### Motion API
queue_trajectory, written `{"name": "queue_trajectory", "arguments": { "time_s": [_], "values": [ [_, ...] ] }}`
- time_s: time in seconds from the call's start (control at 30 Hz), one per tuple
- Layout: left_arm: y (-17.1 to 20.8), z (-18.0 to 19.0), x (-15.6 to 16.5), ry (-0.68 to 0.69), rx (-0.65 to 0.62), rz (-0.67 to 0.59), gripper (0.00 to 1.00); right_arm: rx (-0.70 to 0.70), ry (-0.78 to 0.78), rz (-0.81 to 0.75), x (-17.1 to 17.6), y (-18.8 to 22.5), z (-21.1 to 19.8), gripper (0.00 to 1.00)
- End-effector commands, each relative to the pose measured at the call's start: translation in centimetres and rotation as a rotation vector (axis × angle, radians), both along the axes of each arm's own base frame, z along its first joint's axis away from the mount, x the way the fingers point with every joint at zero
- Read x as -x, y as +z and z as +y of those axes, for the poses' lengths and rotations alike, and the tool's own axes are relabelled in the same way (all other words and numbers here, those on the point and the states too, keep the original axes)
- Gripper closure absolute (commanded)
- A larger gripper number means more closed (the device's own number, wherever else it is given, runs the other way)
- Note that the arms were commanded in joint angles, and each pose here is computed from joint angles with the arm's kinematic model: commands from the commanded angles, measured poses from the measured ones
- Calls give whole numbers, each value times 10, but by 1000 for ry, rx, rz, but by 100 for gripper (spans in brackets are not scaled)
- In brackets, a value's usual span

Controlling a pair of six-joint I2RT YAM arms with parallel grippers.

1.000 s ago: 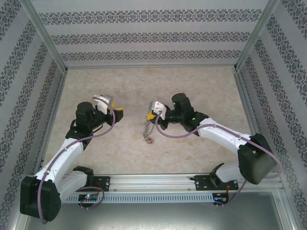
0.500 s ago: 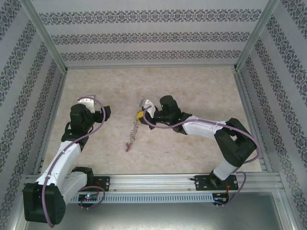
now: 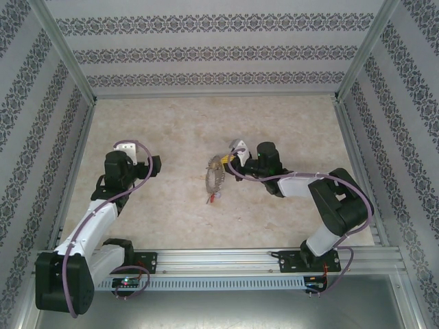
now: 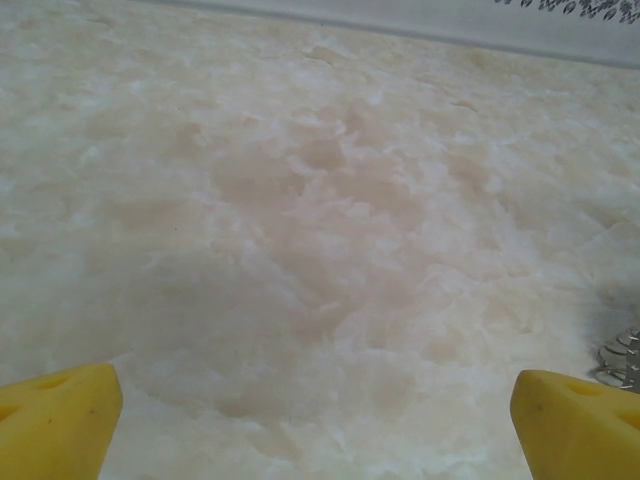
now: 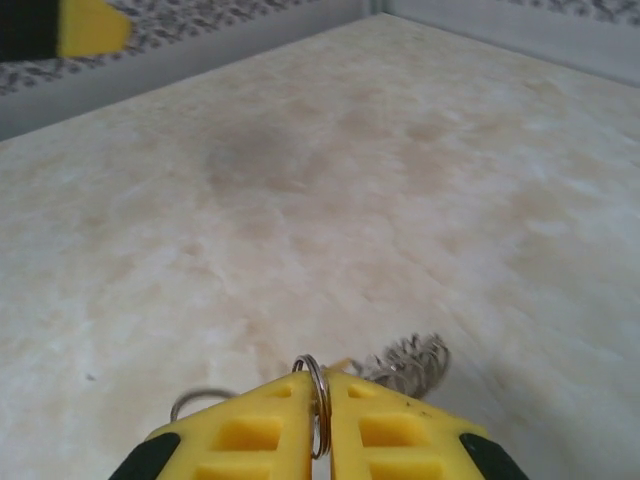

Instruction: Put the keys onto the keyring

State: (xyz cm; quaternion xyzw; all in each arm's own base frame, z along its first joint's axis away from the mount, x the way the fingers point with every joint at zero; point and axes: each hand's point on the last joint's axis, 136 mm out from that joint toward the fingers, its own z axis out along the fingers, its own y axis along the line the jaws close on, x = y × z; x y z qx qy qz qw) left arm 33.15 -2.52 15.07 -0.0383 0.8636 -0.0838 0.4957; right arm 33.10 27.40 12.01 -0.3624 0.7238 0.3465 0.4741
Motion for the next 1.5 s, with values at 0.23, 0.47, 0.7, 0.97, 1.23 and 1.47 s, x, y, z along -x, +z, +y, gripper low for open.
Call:
{"name": "queue_trajectory", "arguments": {
  "time_s": [0.23, 0.47, 0.7, 0.97, 1.23, 1.47],
  "values": [
    [-3, 5, -5, 25, 8, -10, 0, 21, -138, 262, -3, -55, -52, 90],
    [-12, 3, -8, 8, 0, 37, 0, 17, -206, 266, -12, -49, -59, 60],
    [-7, -1, -8, -54, -58, 66, 0, -46, -355, 82, -27, 37, -81, 36],
    [14, -4, -8, -103, -152, -23, 0, -39, -717, -266, -26, 139, -163, 2],
    [-29, 0, -22, -99, -202, -76, 0, 90, -988, -236, -22, 82, -236, 2],
    [-47, 7, -45, -68, -241, -85, 0, 199, -1031, -143, -35, 7, -261, 2]
  ]
}}
